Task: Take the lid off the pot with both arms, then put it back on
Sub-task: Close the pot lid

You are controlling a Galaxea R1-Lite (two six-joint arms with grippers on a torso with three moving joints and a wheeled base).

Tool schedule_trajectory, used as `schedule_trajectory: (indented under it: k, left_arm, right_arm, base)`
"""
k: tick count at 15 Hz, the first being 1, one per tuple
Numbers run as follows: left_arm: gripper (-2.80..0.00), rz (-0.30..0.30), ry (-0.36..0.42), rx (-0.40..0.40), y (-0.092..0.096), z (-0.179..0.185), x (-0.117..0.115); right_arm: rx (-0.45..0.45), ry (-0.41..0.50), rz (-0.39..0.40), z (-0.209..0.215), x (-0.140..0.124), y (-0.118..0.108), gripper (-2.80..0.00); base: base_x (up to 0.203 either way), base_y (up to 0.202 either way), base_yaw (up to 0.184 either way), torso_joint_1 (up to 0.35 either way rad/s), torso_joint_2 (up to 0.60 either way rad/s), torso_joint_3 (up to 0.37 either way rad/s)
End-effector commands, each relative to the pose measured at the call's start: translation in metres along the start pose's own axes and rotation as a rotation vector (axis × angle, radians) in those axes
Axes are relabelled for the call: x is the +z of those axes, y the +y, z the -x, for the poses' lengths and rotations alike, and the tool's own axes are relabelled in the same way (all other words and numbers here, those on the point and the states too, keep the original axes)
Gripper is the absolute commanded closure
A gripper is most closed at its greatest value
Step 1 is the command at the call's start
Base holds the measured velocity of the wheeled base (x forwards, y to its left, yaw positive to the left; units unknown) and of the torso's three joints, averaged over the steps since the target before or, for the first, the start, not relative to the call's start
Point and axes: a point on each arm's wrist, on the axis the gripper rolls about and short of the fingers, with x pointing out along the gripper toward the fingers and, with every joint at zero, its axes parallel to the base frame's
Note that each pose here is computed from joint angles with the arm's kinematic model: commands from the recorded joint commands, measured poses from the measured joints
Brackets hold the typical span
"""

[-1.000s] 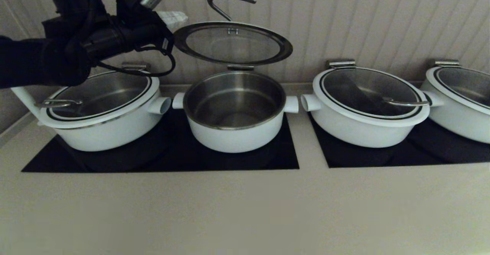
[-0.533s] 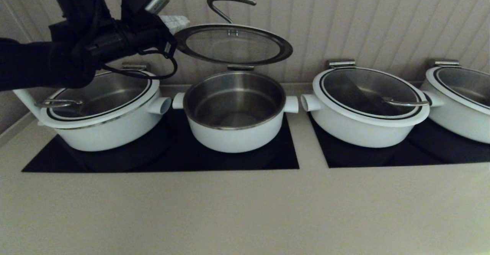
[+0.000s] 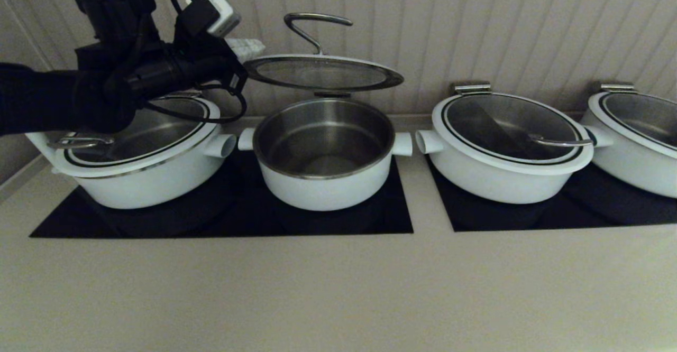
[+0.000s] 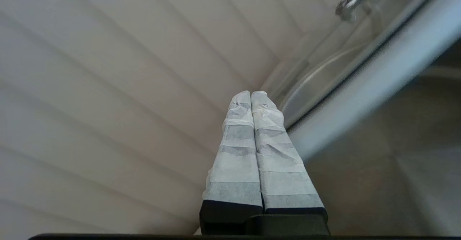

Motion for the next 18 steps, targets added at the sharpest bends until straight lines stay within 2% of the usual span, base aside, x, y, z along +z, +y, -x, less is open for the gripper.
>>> schedule_trajectory:
  k: [1,5,9,18]
  left_arm:
    - [0.00,-0.008,-0.009,0.005,0.001,0.004,0.004]
    - [0.00,-0.004,-0.002,-0.001,-0.001,0.008,0.004]
    - [0.00,0.012,0.033,-0.031,-0.013,0.024,0.001]
    - [0.00,0.016,0.039,-0.040,-0.032,0.035,-0.012]
  right_arm:
    - [0.001,0.001,0.001,0.000,0.000,0.000,0.00]
    - [0.001,0.001,0.001,0.000,0.000,0.000,0.00]
    - [0.001,0.001,0.001,0.000,0.000,0.000,0.00]
    - [0.001,0.001,0.001,0.000,0.000,0.000,0.00]
  base:
    - [0.000,0.000,0.000,0.000,0.00,0.000]
    - [0.000,0.000,0.000,0.000,0.00,0.000]
    - [0.000,0.000,0.000,0.000,0.00,0.000]
    - [0.000,0.000,0.000,0.000,0.00,0.000]
